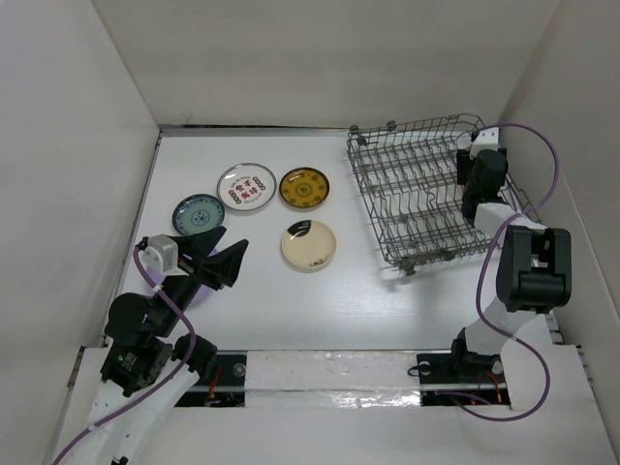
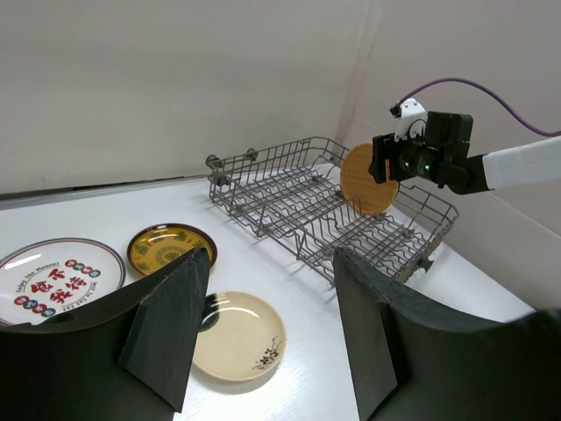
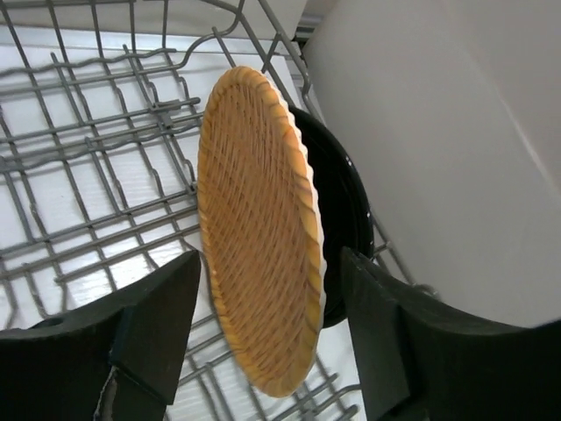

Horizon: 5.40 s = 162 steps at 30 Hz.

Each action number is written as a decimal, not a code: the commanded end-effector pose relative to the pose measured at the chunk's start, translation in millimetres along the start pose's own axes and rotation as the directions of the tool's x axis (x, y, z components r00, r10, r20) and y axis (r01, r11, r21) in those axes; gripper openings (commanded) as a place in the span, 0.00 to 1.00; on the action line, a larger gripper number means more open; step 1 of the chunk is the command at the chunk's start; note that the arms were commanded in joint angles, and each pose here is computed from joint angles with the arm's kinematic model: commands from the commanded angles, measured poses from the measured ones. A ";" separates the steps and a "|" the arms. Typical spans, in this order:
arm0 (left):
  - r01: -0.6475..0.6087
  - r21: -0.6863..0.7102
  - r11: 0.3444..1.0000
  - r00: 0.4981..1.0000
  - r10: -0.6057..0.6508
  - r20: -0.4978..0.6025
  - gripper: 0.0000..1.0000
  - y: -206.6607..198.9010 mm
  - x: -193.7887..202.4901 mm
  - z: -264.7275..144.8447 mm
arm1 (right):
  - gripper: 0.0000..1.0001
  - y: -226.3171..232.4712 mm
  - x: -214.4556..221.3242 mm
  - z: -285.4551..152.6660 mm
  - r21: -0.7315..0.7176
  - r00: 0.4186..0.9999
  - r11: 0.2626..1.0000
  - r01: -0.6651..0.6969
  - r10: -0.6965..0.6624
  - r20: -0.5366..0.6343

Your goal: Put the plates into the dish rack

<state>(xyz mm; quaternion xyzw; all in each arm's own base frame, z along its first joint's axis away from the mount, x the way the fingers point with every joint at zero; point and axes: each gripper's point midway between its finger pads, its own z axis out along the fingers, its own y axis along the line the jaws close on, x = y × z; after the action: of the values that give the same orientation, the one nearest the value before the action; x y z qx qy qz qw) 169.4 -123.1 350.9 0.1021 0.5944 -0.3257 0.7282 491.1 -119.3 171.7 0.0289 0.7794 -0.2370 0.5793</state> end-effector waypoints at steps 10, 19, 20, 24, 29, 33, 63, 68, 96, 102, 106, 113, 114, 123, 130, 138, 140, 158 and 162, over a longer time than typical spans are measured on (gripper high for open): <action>0.001 -0.010 1.000 0.999 -0.001 0.032 0.56 1.6 -6.9 5.3 | 0.88 50.0 -139.7 -52.8 -0.172 0.900 0.935 -0.311 0.347 0.264; -0.001 -0.050 0.999 1.000 0.001 -0.001 0.56 10.3 2.9 12.7 | 0.89 187.0 -173.5 -143.1 -0.462 0.893 0.851 -0.248 0.386 0.232; -0.002 -0.051 0.999 1.000 0.002 -0.009 0.56 10.6 4.5 13.2 | 0.89 199.2 -171.9 -149.9 -0.484 0.898 0.843 -0.236 0.380 0.224; -0.005 -0.065 0.998 1.000 0.005 -0.010 0.56 13.7 5.7 14.9 | 0.82 256.9 -155.2 -182.9 -0.609 0.920 0.762 -0.219 0.370 0.132; -0.009 -0.079 0.997 0.999 0.005 -0.040 0.56 17.4 13.1 19.7 | 0.00 344.9 -103.9 -229.0 -0.808 0.965 0.556 -0.193 0.258 -0.053; -0.013 -0.106 0.994 0.999 0.008 -0.046 0.57 23.0 16.2 22.2 | 0.00 384.6 -70.8 -242.6 -0.844 0.974 0.489 -0.220 0.161 -0.161; -0.025 -0.117 0.993 0.995 0.014 -0.097 0.56 27.3 28.8 29.9 | 0.39 422.3 37.2 -265.5 -0.900 0.910 0.254 -0.355 -0.126 -0.395; -0.023 -0.109 0.994 0.998 0.015 -0.068 0.56 24.8 21.2 26.2 | 0.38 424.8 38.0 -272.2 -0.903 0.903 0.217 -0.371 -0.141 -0.405; -0.012 -0.049 0.999 1.000 0.012 -0.002 0.57 10.8 3.7 13.6 | 0.00 320.4 -157.2 -262.0 -0.877 0.932 0.408 -0.255 0.346 -0.110; -0.007 -0.006 1.000 1.000 0.007 0.007 0.57 2.2 -0.4 10.2 | 0.00 161.9 -168.8 -164.4 -0.430 0.863 0.830 -0.356 0.468 0.189; -0.008 -0.016 1.000 0.999 0.009 0.041 0.57 3.0 -8.0 5.1 | 0.00 75.3 -150.6 -138.4 -0.107 0.844 0.906 -0.409 0.421 0.332; -0.012 -0.010 1.000 0.998 0.013 0.067 0.57 1.0 -14.5 0.0 | 0.00 -2.1 -117.3 -99.6 0.186 0.857 0.885 -0.427 0.331 0.395; -0.011 -0.004 1.000 0.998 0.011 0.063 0.57 -0.1 -14.2 0.1 | 0.00 -6.5 -118.9 -92.7 0.220 0.873 0.895 -0.389 0.282 0.397; -0.012 0.009 1.000 0.998 0.012 0.063 0.57 -2.3 -14.0 -0.1 | 0.00 -28.2 -111.7 -46.8 0.300 0.932 0.921 -0.249 0.143 0.333; -0.012 0.010 1.000 0.998 0.011 0.055 0.57 -2.1 -11.7 1.5 | 0.00 -23.8 -93.9 -34.7 0.327 0.963 0.940 -0.096 0.004 0.271; -0.011 0.005 1.000 0.999 0.011 0.051 0.57 -1.2 -10.8 2.4 | 0.00 -13.9 -60.6 -16.3 0.309 0.979 0.950 0.041 -0.100 0.178; -0.011 -0.002 1.000 0.998 0.011 0.060 0.57 0.0 -12.3 1.8 | 0.00 -11.8 -46.3 -13.7 0.319 0.979 0.943 0.090 -0.142 0.146; -0.009 0.004 1.000 0.999 0.009 0.039 0.57 -0.5 -7.5 4.8 | 0.11 12.9 7.2 -1.8 0.306 0.987 0.943 0.129 -0.152 0.053; -0.009 0.000 1.000 0.999 0.009 0.043 0.58 0.2 -8.1 4.4 | 0.40 11.2 16.6 -8.5 0.340 0.989 0.934 0.109 -0.136 0.055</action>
<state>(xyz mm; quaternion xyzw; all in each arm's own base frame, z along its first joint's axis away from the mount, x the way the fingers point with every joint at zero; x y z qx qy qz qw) 173.4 -119.6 348.4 0.0967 0.5974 -0.3126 0.7322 490.4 -106.5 156.0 0.0387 0.7203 -0.3909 0.5717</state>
